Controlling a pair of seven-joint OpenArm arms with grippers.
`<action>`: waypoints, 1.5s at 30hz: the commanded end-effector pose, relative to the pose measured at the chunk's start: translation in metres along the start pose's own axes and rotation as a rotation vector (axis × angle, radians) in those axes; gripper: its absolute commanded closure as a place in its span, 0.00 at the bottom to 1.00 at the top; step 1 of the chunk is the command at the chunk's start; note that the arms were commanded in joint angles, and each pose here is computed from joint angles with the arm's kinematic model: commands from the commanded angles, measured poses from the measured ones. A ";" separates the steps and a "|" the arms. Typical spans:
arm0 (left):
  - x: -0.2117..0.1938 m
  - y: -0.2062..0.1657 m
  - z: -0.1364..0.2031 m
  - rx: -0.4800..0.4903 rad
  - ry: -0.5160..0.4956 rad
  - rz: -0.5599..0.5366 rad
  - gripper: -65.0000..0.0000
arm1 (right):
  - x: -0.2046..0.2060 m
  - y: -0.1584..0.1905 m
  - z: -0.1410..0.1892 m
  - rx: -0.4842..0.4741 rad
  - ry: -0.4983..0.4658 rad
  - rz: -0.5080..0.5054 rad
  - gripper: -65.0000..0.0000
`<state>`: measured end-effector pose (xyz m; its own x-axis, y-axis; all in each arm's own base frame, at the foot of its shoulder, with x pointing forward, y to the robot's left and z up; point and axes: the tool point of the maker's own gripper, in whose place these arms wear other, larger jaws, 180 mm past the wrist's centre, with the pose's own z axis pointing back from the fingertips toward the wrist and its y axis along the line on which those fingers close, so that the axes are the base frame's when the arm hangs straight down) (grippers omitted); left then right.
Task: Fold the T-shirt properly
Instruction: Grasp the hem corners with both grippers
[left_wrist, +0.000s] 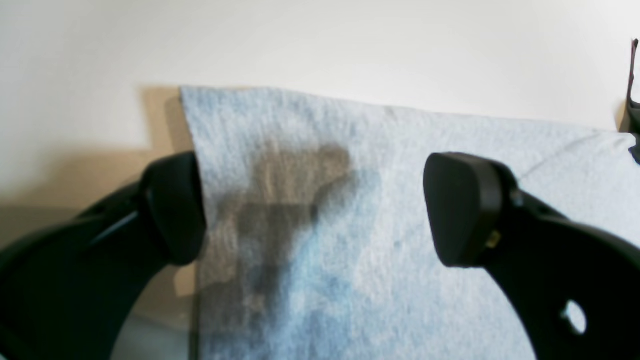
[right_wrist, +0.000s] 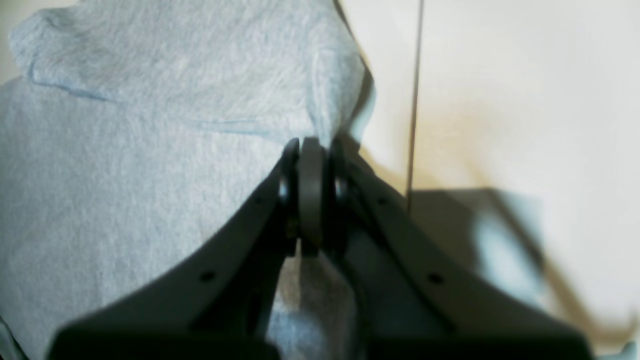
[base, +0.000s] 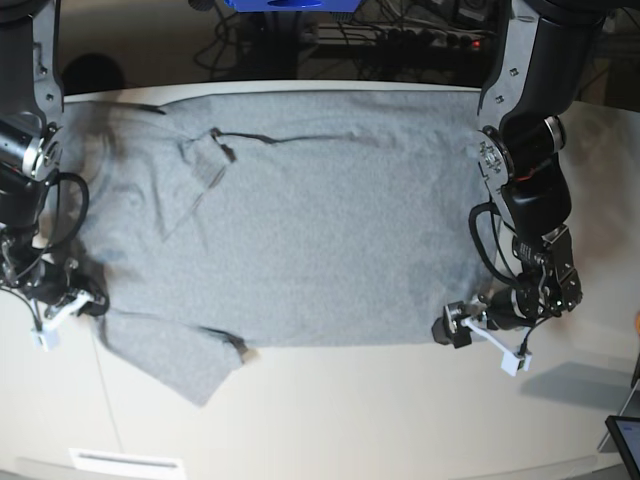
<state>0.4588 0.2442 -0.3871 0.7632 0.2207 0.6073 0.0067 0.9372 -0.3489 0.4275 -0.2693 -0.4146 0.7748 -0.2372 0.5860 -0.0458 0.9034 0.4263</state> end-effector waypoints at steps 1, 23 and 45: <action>0.016 0.001 0.006 0.007 -0.023 -0.015 0.00 | 0.021 -0.004 0.008 -0.010 -0.038 0.023 0.96; 0.004 0.004 -0.006 0.008 -0.002 -0.021 1.00 | 0.025 -0.002 0.008 -0.009 -0.056 0.031 0.97; 0.023 -0.006 0.038 0.120 0.017 -0.319 1.00 | 0.056 0.000 0.023 -0.031 -0.194 0.116 0.99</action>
<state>0.4372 0.2473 -0.3667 0.7836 -0.0893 0.6149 0.1749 0.9813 -0.0802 0.4351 -0.2779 -0.3995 0.7077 -0.1837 0.6822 -0.0916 0.9336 0.3463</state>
